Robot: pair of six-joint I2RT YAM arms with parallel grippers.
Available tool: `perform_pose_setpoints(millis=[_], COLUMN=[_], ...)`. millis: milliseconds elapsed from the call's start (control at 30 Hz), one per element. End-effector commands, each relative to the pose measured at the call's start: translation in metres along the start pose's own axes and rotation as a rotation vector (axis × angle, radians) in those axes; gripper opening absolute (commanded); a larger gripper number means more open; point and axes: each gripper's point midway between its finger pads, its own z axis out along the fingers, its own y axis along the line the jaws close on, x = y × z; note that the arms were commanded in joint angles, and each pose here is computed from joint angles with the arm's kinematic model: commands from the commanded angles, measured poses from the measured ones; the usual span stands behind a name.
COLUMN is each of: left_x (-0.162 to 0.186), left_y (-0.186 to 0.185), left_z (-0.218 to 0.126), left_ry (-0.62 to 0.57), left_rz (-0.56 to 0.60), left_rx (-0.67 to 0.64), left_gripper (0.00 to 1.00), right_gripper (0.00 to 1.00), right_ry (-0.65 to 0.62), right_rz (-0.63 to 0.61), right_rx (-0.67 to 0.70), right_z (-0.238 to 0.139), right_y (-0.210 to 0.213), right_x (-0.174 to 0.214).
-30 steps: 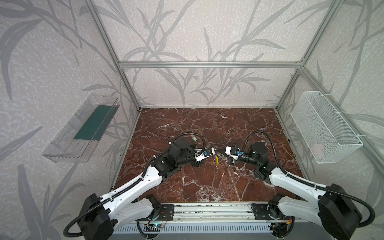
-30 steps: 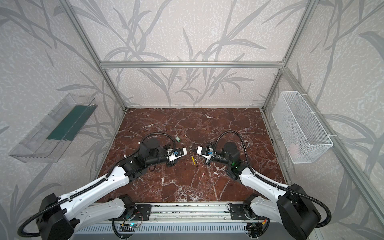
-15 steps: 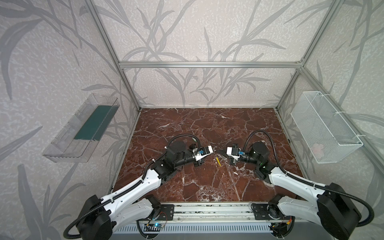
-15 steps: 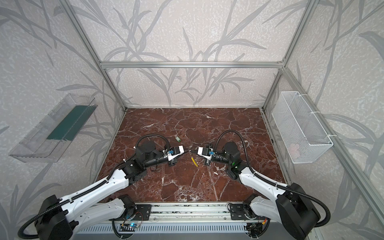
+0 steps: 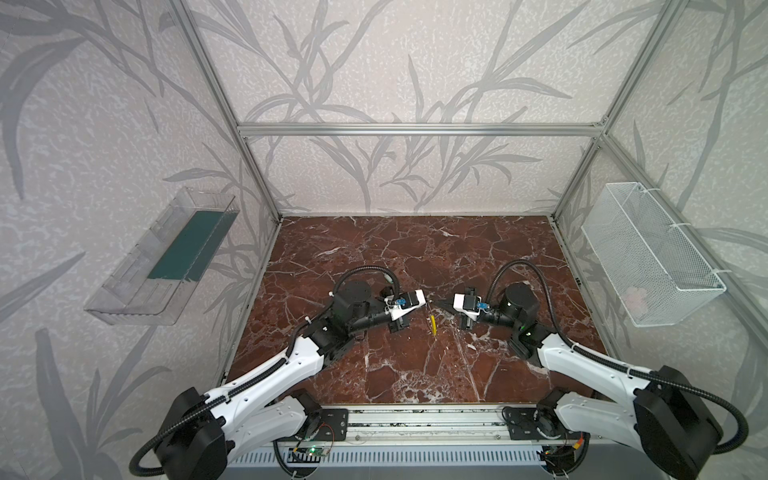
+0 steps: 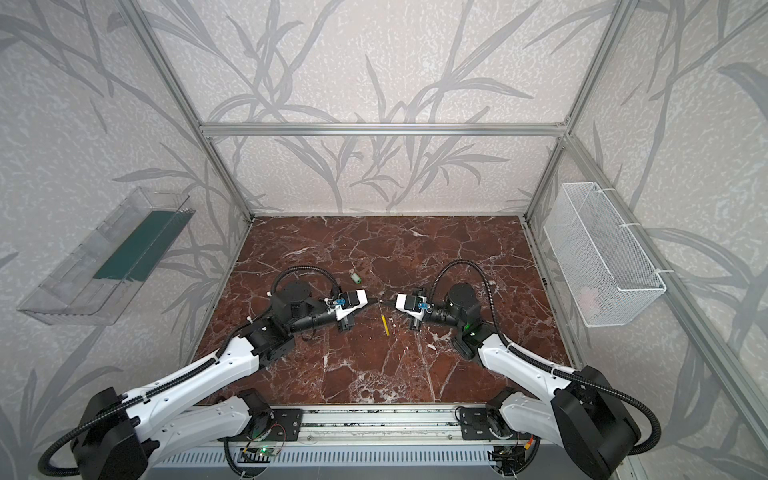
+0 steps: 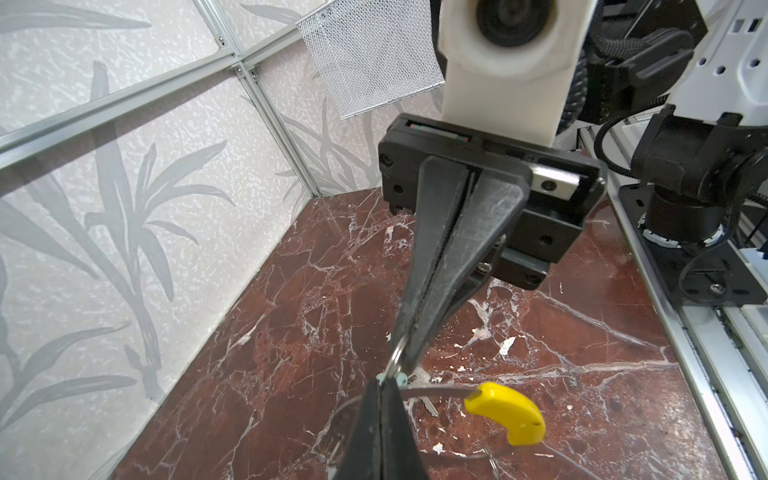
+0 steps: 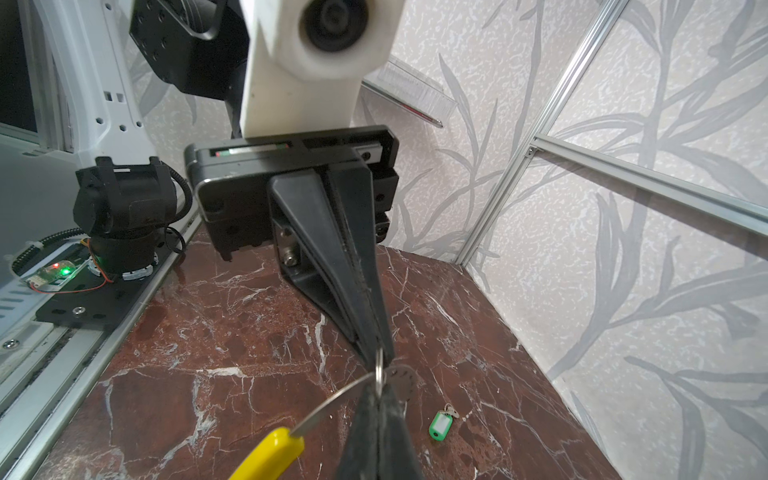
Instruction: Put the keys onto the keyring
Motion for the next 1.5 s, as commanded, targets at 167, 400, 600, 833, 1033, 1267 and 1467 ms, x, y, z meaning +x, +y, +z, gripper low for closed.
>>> perform_pose_setpoints(millis=[167, 400, 600, 833, 1033, 1267, 1467], left_x=[-0.026, -0.015, -0.011, -0.009, -0.009, -0.005, -0.006], left_y=[-0.006, -0.008, -0.007, -0.002, -0.002, -0.006, -0.008], left_z=[0.003, -0.002, -0.004, -0.004, -0.001, 0.0, 0.002], left_ry=[-0.048, 0.123, 0.197, 0.249, 0.267, 0.297, 0.297], left_rz=[0.04, 0.06, 0.065, 0.068, 0.069, 0.077, 0.087], left_rx=[0.086, 0.149, 0.174, 0.168, 0.167, 0.179, 0.188], left_gripper=[0.0, 0.0, 0.0, 0.0, 0.0, 0.0, 0.0], right_gripper=[0.14, 0.27, 0.26, 0.27, 0.28, 0.25, 0.11], right_ry=[-0.005, 0.078, 0.079, 0.107, 0.093, 0.071, 0.078], right_rz=[-0.006, -0.058, -0.091, -0.081, -0.029, -0.011, 0.011], right_rx=[0.032, 0.12, 0.104, 0.038, -0.001, 0.034, 0.023], right_z=[0.005, -0.007, -0.014, -0.018, -0.014, -0.007, -0.004], right_y=[-0.009, -0.02, -0.015, -0.001, 0.006, -0.005, -0.003], right_x=[-0.006, 0.003, -0.007, -0.01, -0.007, -0.009, -0.005])
